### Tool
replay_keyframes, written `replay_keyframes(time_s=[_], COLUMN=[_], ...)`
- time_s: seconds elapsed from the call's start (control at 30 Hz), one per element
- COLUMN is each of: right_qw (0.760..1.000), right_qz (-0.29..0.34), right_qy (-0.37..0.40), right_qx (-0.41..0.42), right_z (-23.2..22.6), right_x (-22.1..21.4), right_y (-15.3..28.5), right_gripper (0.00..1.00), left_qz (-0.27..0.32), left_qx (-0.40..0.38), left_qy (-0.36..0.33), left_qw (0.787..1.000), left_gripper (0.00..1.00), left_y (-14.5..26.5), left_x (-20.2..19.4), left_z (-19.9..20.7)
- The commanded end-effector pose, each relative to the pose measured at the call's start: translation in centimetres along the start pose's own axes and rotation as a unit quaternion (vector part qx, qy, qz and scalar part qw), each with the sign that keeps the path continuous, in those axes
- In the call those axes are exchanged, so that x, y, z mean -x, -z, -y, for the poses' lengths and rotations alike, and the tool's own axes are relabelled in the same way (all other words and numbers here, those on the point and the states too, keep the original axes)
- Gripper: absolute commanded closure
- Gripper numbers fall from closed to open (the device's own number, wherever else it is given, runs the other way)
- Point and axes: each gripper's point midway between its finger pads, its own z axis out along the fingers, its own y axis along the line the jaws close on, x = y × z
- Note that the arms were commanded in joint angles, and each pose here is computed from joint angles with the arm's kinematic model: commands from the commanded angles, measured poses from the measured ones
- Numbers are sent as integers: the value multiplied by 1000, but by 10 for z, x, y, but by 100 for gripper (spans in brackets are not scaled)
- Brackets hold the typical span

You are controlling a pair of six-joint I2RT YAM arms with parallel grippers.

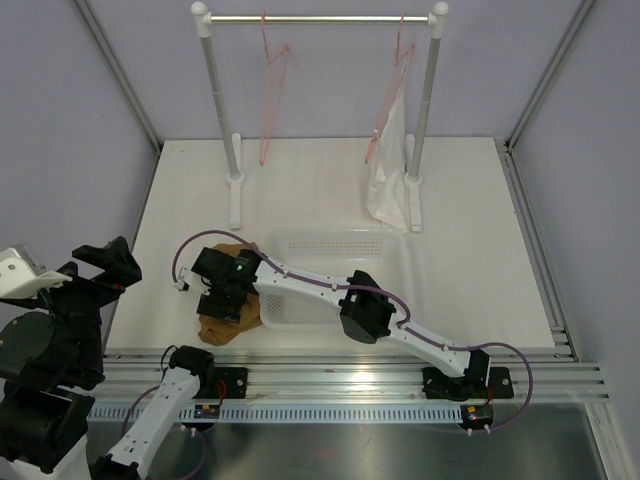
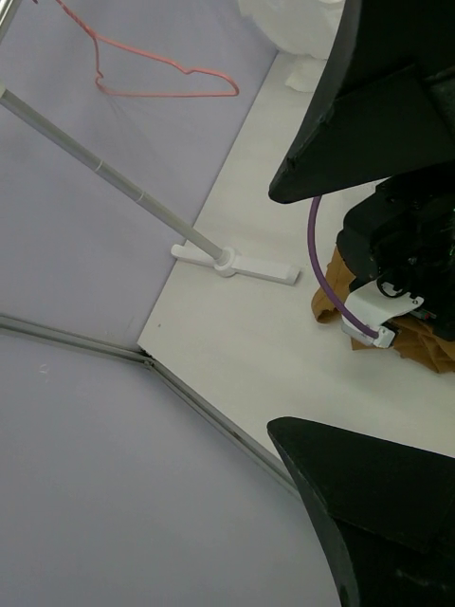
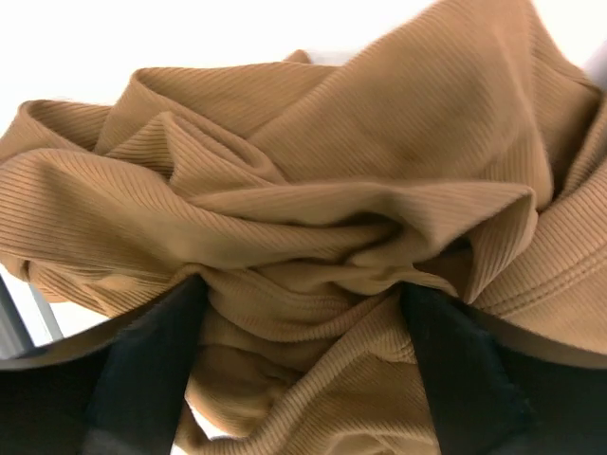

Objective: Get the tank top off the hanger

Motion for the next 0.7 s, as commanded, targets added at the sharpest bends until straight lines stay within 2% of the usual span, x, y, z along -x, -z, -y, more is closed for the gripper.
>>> replay_keyframes(time_s=[0.0,0.03,0.13,0.17,0.2,0.23,0.37,0.4,0.47,0.5,0.67], right_qw=[999,999,999,999,999,999,993,987,981,974,950], right_qz=[-8,-7,1,8,28,41,118,160,193,227,303], right_qy=[14,14,19,20,19,19,12,12,5,4,-3], right_qx=[30,33,38,38,30,27,24,12,-3,-20,-77], right_z=[-8,-9,-11,-12,-8,-8,-7,-1,4,10,29], right_x=[-5,-5,-2,3,16,25,67,90,107,124,155], right_y=[-5,-7,-6,-3,8,16,67,98,125,155,230], right_gripper=[15,29,58,78,91,100,100,100,100,100,100], left_qz=[7,8,13,14,16,16,20,21,23,25,36], left_qx=[-4,-5,-8,-8,-8,-9,-14,-15,-14,-12,-6], left_qy=[-7,-7,-6,-7,-9,-9,-5,-5,-3,-2,6], left_qw=[1000,1000,1000,1000,1000,1000,1000,1000,1000,1000,999], left_gripper=[1,1,1,1,1,1,1,1,1,1,1], left_y=[-1,-1,0,-1,-1,-1,2,3,4,5,13], left_x=[0,0,1,1,2,3,5,5,4,4,10], left_z=[0,1,1,2,1,1,2,1,-1,-2,-9])
